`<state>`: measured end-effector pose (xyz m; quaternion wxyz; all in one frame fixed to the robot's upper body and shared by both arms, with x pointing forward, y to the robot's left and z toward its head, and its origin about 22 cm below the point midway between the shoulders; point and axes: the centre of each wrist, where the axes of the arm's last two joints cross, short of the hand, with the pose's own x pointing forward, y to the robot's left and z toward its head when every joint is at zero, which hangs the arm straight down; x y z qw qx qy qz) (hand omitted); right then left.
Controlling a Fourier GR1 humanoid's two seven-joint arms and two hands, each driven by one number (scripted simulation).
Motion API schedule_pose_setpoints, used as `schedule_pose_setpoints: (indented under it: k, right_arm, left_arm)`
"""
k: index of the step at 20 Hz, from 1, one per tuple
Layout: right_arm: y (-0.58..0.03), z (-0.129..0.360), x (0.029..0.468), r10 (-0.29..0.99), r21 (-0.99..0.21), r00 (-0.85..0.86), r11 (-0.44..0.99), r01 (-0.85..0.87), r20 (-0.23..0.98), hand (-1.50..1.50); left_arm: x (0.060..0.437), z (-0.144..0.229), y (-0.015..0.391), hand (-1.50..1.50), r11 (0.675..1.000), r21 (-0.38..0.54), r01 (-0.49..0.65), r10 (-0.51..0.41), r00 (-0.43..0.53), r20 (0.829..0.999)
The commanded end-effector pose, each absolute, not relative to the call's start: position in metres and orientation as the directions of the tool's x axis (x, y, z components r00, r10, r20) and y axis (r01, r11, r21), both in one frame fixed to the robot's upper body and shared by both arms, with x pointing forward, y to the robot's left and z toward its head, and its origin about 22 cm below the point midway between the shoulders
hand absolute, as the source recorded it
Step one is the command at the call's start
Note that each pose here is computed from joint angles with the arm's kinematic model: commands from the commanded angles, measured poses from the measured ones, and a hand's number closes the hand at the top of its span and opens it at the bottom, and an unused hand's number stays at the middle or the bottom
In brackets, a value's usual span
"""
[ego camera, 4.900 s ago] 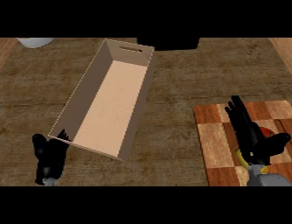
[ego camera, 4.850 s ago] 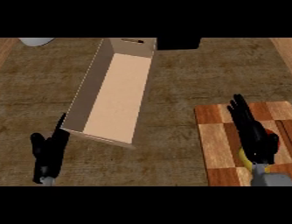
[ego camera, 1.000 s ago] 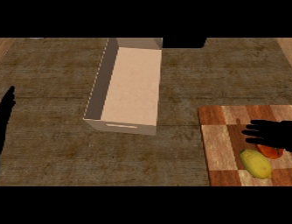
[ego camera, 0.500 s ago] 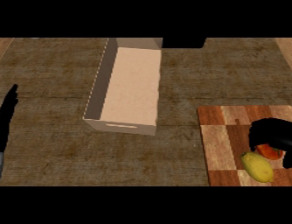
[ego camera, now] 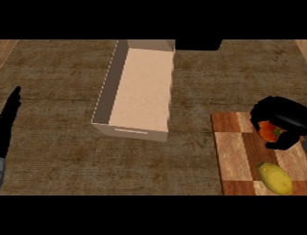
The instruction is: Pick the tomato from the cutting board and place it in the cardboard box
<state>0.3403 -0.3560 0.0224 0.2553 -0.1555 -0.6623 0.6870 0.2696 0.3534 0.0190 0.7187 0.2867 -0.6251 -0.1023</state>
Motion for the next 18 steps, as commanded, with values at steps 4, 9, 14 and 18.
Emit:
schedule_pose_setpoints:
  k: [4, 9, 14, 18]
  right_arm:
    - [-0.304, 0.081, 0.422, 0.752, -0.987, -0.640, 0.109, -0.115, 0.157, 1.50]
    - [-0.308, 0.123, 0.445, 0.723, -0.973, -0.666, 0.230, -0.020, 0.185, 1.50]
    - [-0.284, 0.160, 0.461, 0.568, -0.932, -0.803, 0.361, 0.046, 0.180, 1.50]
    - [-0.265, 0.162, 0.469, 0.513, -0.925, -0.830, 0.379, -0.008, 0.217, 1.50]
  left_arm:
    - [0.285, 0.023, 0.337, 0.00, 0.833, 0.528, -0.166, -0.508, 0.149, 0.848]
    - [0.275, 0.022, 0.341, 0.00, 0.824, 0.542, -0.164, -0.523, 0.146, 0.840]
    - [0.281, 0.017, 0.339, 0.00, 0.823, 0.536, -0.185, -0.516, 0.150, 0.844]
    - [0.273, 0.015, 0.348, 0.00, 0.823, 0.532, -0.199, -0.505, 0.171, 0.846]
